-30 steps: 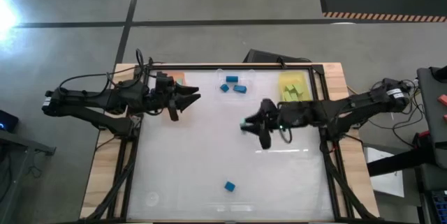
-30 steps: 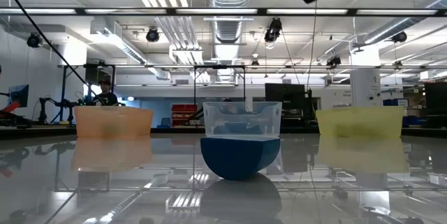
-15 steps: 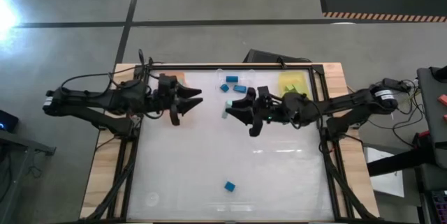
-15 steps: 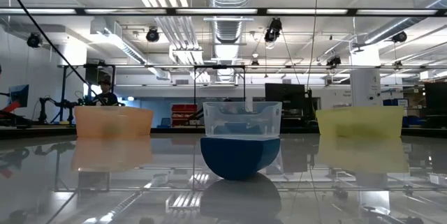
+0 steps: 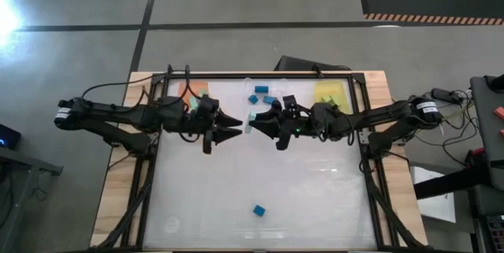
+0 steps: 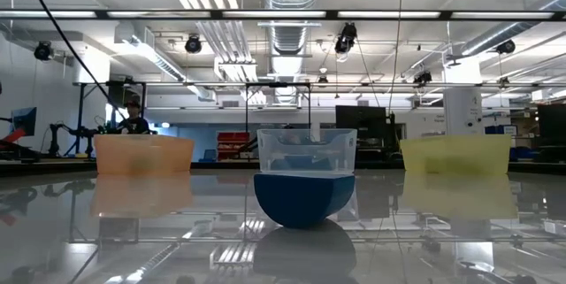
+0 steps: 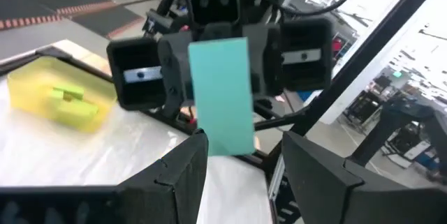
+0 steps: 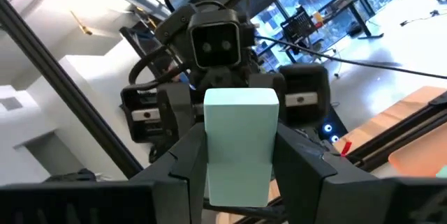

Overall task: Sort & place blocks by color
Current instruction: Put the light blue rectangle block into the orange bin

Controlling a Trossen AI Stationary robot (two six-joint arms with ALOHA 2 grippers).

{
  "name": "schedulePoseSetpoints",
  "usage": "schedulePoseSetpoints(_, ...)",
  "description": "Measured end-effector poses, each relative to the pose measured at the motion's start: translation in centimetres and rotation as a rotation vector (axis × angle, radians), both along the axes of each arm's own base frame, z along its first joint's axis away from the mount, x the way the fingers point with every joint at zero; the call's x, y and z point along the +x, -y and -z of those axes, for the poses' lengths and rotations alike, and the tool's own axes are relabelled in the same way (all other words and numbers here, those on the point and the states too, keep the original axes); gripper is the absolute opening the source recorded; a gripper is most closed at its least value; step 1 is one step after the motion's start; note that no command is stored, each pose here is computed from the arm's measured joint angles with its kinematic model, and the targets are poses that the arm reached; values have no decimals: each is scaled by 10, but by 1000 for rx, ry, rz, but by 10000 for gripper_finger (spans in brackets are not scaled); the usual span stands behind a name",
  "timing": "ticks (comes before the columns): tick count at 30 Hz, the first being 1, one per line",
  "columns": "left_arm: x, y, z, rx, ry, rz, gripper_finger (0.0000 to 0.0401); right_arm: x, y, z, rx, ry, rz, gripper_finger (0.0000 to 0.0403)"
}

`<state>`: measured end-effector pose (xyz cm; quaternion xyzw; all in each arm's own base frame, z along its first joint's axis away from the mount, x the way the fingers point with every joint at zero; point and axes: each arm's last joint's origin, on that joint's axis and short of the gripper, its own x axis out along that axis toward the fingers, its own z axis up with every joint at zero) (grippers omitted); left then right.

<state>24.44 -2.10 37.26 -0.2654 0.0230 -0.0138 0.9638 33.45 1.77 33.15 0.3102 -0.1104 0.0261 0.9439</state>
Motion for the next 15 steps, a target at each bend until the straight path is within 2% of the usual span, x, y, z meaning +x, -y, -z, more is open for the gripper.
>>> schedulePoseSetpoints(5,7,1,6,-33,-23,-3,173,0,-1,0,-4,0,-26,118)
schedulePoseSetpoints(15,30,2,15,-81,11,-9,213,0,-1,0,8,1,-39,118)
